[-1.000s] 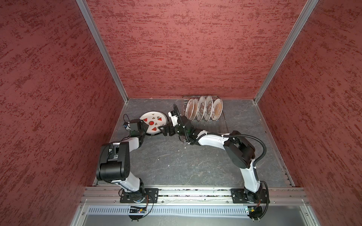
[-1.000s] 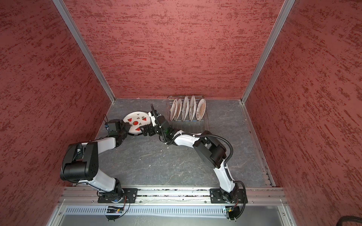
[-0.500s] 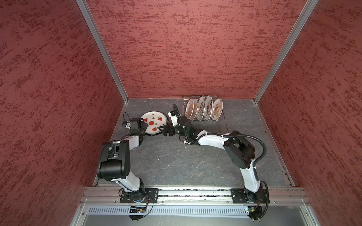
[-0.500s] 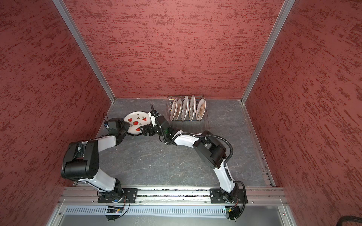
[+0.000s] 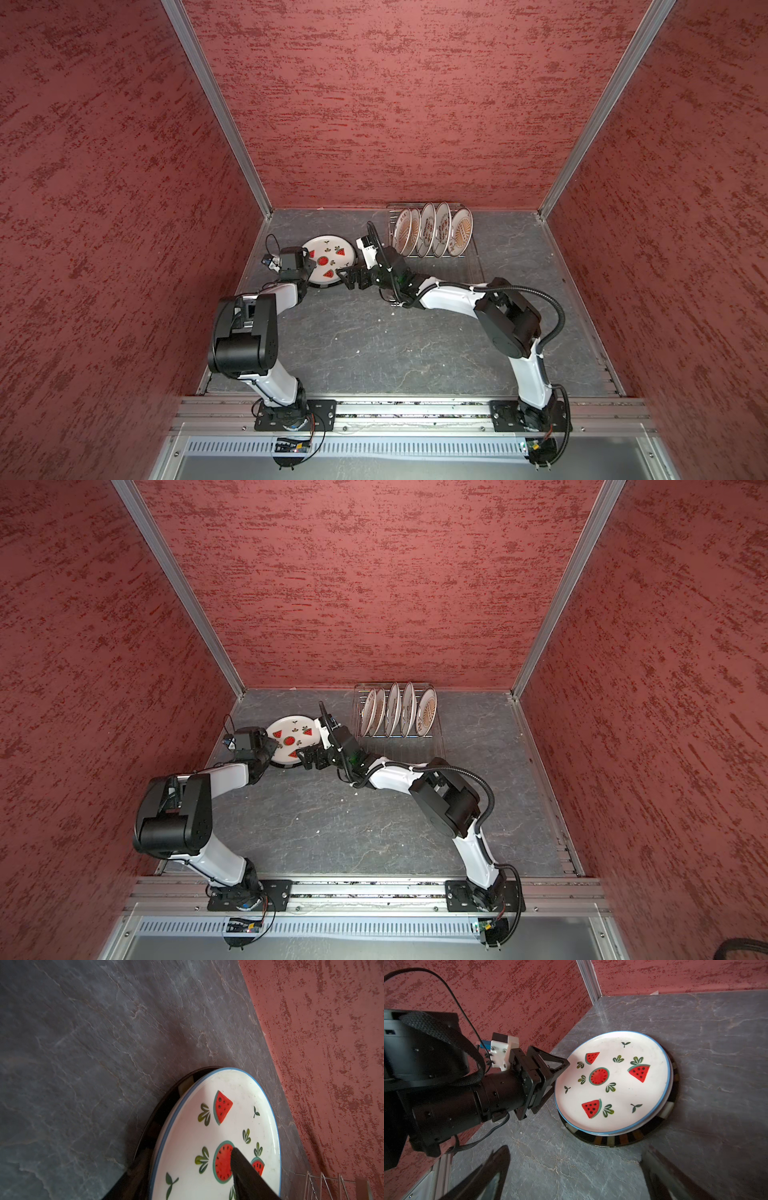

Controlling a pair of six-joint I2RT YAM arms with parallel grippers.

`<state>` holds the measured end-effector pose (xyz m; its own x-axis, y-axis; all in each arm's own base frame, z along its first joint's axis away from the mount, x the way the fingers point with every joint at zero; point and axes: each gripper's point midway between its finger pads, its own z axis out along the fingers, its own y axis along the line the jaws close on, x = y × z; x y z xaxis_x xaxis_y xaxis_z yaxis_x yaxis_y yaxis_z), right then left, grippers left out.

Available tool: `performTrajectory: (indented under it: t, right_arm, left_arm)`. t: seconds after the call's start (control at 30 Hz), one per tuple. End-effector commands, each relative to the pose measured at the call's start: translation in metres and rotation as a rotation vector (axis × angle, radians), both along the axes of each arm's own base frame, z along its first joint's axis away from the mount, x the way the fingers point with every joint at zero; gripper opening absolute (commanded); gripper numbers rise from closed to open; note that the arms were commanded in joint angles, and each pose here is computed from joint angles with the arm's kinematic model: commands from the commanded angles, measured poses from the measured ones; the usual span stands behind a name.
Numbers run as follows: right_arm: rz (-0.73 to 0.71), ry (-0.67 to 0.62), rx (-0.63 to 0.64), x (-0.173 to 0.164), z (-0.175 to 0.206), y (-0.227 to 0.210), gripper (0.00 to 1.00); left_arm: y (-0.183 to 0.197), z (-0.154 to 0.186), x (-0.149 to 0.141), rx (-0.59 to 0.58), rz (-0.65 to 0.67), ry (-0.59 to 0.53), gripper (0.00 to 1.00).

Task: Unload the plates from the dish rack
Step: Place the plate among the plates.

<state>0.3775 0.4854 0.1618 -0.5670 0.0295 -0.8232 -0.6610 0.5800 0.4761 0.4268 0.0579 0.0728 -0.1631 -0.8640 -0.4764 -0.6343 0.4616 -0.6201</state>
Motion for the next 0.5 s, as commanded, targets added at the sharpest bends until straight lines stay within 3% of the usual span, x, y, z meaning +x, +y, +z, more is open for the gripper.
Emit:
performTrajectory:
  t: [0.0, 0.1, 0.23, 0.47]
  right_arm:
    - [0.0, -0.027, -0.006, 0.0, 0.007, 0.001, 0.99]
    - [0.005, -0.03, -0.001, 0.0, 0.01, 0.002, 0.99]
    - [0.013, -0.022, -0.006, 0.0, 0.01, 0.005, 0.99]
    - [0.005, -0.016, -0.003, 0.0, 0.012, 0.004, 0.99]
  left_arm:
    - [0.002, 0.006, 0.007, 0.017, -0.001, -0.028, 0.63]
    - [0.003, 0.013, 0.007, 0.026, 0.003, -0.047, 0.65]
    - [0.002, 0.023, 0.011, 0.035, -0.008, -0.074, 0.8]
    - [-0.003, 0.017, 0.015, 0.023, -0.028, -0.066, 0.81]
